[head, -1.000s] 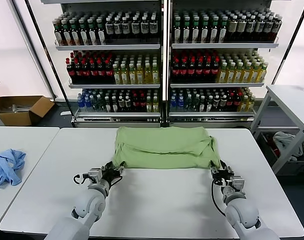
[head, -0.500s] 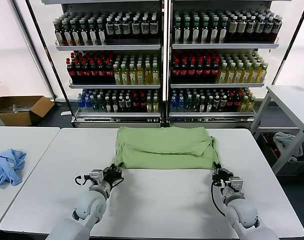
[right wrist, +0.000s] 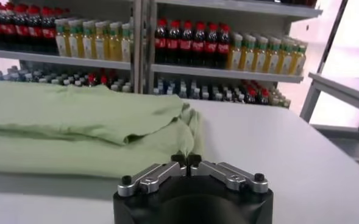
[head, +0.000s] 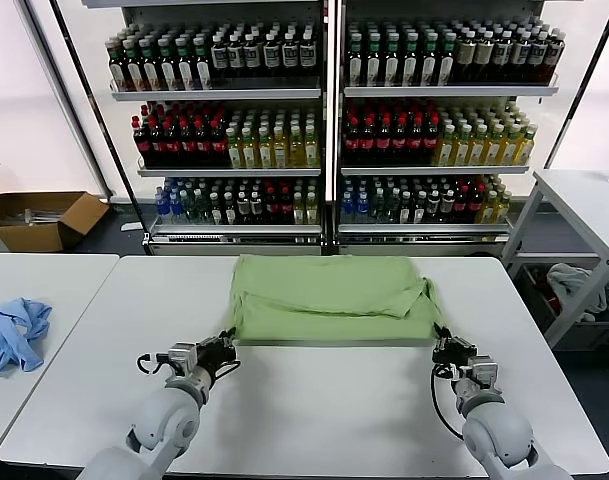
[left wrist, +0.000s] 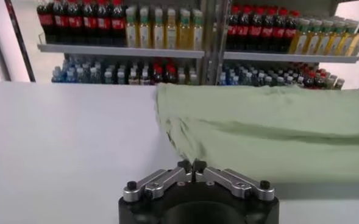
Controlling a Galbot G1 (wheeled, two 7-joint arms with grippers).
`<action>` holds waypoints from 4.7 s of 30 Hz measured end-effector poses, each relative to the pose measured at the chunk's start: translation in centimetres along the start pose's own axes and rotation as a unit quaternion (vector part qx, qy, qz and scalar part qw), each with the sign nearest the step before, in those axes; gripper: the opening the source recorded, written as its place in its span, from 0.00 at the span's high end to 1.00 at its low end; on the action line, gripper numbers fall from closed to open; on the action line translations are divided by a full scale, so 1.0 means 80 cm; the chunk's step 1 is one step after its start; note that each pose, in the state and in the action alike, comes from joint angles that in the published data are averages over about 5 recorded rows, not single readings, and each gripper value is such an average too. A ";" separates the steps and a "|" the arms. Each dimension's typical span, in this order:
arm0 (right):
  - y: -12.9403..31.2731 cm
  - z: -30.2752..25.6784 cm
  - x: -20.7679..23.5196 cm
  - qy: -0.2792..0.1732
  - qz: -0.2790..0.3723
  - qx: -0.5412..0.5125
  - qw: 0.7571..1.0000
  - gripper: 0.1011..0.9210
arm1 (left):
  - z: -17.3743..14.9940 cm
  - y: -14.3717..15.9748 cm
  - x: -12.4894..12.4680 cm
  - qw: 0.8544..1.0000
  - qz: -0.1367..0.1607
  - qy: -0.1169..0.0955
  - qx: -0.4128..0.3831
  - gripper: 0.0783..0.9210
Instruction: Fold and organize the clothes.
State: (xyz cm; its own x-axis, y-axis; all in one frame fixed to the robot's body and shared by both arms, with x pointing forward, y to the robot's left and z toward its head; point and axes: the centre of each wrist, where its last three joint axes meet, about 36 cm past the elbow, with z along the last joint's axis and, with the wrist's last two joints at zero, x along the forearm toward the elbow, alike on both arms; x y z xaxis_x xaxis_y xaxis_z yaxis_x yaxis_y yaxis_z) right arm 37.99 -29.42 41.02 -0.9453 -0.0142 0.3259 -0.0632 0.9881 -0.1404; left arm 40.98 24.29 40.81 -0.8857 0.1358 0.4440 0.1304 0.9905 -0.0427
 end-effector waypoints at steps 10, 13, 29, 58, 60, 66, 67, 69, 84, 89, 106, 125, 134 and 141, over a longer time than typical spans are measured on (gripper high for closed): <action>0.027 0.013 0.097 0.006 -0.028 0.037 0.999 0.98 | 0.030 -0.023 0.099 1.000 -0.003 -0.002 -0.026 1.00; 0.030 0.021 0.124 0.012 -0.026 0.044 0.999 0.98 | 0.042 -0.032 0.129 1.000 -0.008 -0.001 -0.029 1.00; 0.036 0.064 0.215 0.047 0.006 0.068 0.997 0.98 | 0.091 -0.054 0.225 0.996 -0.073 0.012 -0.041 1.00; 0.050 0.075 0.247 0.048 0.031 0.065 0.996 0.69 | 0.151 -0.068 0.263 0.989 -0.089 -0.015 -0.115 0.54; 0.048 0.070 0.247 0.044 0.032 0.067 0.996 0.62 | 0.148 -0.067 0.266 0.988 -0.091 -0.021 -0.120 0.47; 0.038 0.055 0.249 0.026 0.044 0.074 0.996 0.41 | 0.126 -0.071 0.281 0.987 -0.091 -0.045 -0.127 0.27; 0.035 0.050 0.248 0.022 0.046 0.075 0.996 0.37 | 0.120 -0.072 0.283 0.987 -0.090 -0.050 -0.126 0.23; 0.029 0.041 0.245 0.011 0.051 0.078 0.996 0.31 | 0.107 -0.074 0.286 0.987 -0.088 -0.061 -0.122 0.17; -0.010 -0.030 0.120 -0.060 0.044 0.028 0.997 0.12 | 0.011 -0.060 0.211 0.988 -0.054 -0.121 -0.079 0.12; -0.014 -0.052 0.053 -0.065 0.030 0.000 0.997 0.12 | -0.005 -0.042 0.163 0.990 -0.039 -0.115 -0.068 0.12; -0.011 -0.096 -0.159 0.017 -0.047 0.013 0.999 0.12 | -0.034 0.024 0.024 0.998 -0.025 -0.016 -0.058 0.12; 0.036 -0.077 -0.240 0.088 -0.102 0.056 0.989 0.12 | -0.038 0.053 -0.034 0.998 -0.018 0.047 -0.034 0.12; 0.047 -0.070 -0.256 0.095 -0.108 0.066 0.987 0.12 | -0.036 0.049 -0.055 0.998 -0.004 0.060 -0.016 0.12; 0.052 -0.062 -0.259 0.100 -0.118 0.070 0.985 0.23 | -0.025 0.048 -0.066 0.997 0.004 0.075 -0.009 0.18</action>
State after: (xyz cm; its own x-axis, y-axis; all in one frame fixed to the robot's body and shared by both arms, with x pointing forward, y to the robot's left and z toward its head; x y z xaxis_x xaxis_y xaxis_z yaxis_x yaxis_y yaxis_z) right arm 58.91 -24.27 38.35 -0.8181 -0.1977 0.5401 -0.3310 0.9298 -0.1610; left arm 47.03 27.33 40.14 -0.8084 0.1378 0.5723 0.1462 0.9888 -0.0315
